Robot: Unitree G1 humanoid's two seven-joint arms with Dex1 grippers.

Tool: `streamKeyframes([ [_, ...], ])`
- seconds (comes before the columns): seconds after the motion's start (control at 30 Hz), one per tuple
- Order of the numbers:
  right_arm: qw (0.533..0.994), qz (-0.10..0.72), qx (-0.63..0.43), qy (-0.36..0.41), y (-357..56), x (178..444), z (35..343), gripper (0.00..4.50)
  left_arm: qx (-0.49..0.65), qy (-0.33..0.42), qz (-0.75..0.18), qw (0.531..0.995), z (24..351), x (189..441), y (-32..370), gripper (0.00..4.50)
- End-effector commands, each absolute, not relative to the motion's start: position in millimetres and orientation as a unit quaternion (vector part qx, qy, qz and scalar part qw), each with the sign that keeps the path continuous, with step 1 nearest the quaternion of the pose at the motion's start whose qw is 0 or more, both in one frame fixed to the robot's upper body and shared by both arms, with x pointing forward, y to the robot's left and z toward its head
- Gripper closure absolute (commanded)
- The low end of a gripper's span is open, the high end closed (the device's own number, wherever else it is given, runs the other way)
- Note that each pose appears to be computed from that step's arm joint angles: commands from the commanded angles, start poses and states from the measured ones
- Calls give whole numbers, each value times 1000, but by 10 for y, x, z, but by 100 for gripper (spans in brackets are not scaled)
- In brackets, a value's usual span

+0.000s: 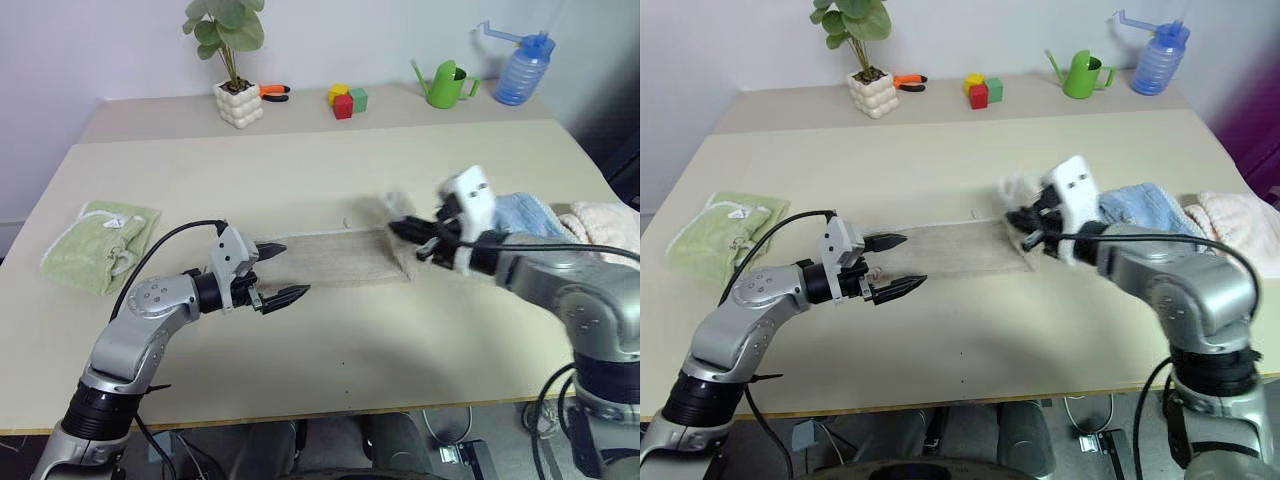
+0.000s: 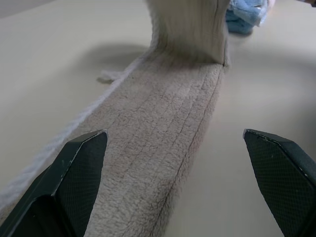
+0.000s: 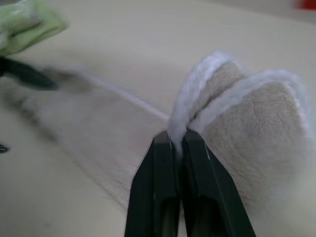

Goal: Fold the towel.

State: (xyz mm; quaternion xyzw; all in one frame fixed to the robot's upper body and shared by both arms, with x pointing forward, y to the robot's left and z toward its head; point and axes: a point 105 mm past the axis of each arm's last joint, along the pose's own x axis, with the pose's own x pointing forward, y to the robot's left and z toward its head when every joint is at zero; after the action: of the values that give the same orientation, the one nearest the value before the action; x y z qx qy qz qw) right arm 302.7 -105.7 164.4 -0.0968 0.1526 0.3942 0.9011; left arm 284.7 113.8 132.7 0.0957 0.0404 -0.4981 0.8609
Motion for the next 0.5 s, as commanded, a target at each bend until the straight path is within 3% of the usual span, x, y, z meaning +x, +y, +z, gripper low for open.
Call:
streamKeyframes([
  [0.03,889,416,-126,144,-847,3062,1512,448,104,17,-498,861,1427,2827,1105,0],
  [0.33,882,427,-135,145,-728,3127,1358,448,100,24,-488,867,1410,2770,1137,0],
  [0.43,880,438,-122,138,-713,3103,1397,352,99,27,-484,869,1399,2764,1151,0],
  [0.5,878,443,-117,136,-709,3092,1415,254,98,28,-483,870,1396,2763,1157,0],
])
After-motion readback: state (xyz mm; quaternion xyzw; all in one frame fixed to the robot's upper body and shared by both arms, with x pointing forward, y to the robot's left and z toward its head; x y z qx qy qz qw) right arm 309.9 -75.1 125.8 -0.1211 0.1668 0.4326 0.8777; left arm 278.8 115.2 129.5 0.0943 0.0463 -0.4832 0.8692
